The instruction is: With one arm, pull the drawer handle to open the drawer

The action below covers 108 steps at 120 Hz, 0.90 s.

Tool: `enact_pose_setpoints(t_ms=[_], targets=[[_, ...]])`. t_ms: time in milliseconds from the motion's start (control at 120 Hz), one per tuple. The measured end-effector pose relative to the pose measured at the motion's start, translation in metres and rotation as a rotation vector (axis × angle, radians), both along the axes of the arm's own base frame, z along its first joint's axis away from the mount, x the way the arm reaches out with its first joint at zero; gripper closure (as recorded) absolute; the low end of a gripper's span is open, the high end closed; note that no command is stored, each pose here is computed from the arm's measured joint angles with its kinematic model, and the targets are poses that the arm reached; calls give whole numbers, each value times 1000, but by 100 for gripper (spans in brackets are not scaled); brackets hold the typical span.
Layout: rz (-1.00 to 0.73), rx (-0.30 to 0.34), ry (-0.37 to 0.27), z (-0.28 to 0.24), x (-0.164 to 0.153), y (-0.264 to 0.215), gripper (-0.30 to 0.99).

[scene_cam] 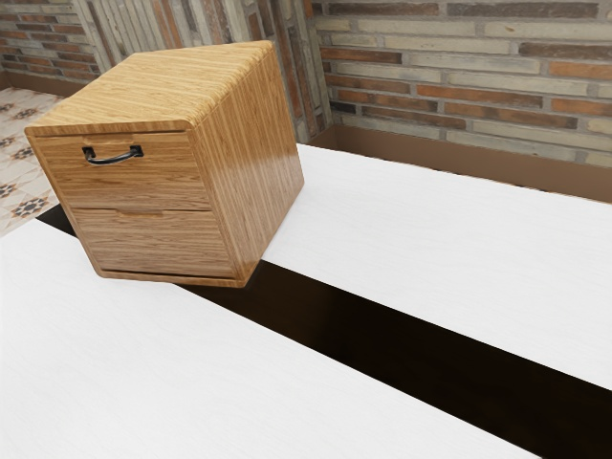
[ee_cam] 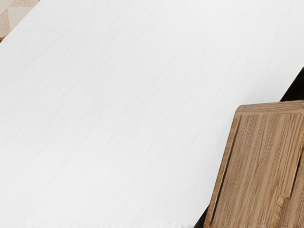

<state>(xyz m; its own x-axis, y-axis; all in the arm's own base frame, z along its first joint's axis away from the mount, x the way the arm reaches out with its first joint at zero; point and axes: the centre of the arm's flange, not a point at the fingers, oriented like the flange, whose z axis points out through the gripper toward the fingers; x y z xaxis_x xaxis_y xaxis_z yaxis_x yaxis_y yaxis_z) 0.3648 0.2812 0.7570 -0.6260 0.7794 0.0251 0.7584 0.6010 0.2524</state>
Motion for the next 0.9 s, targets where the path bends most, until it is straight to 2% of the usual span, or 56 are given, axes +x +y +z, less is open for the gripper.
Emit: enact_pose_setpoints(t_ms=[208,425,508,592,700,775,833,900], targets=[[-14,-32,-82,-28,51,31,5],[0,31,-138,-30,60,47,7],[12,70,-152,-28,54,38,7],[-14,85,-158,-32,66,27,8],[34,175,-152,-24,64,-5,8],[60,202,-157,-31,68,-20,9],[51,202,-164,-41,79,-26,9],[10,159,-167,-59,96,-17,10]])
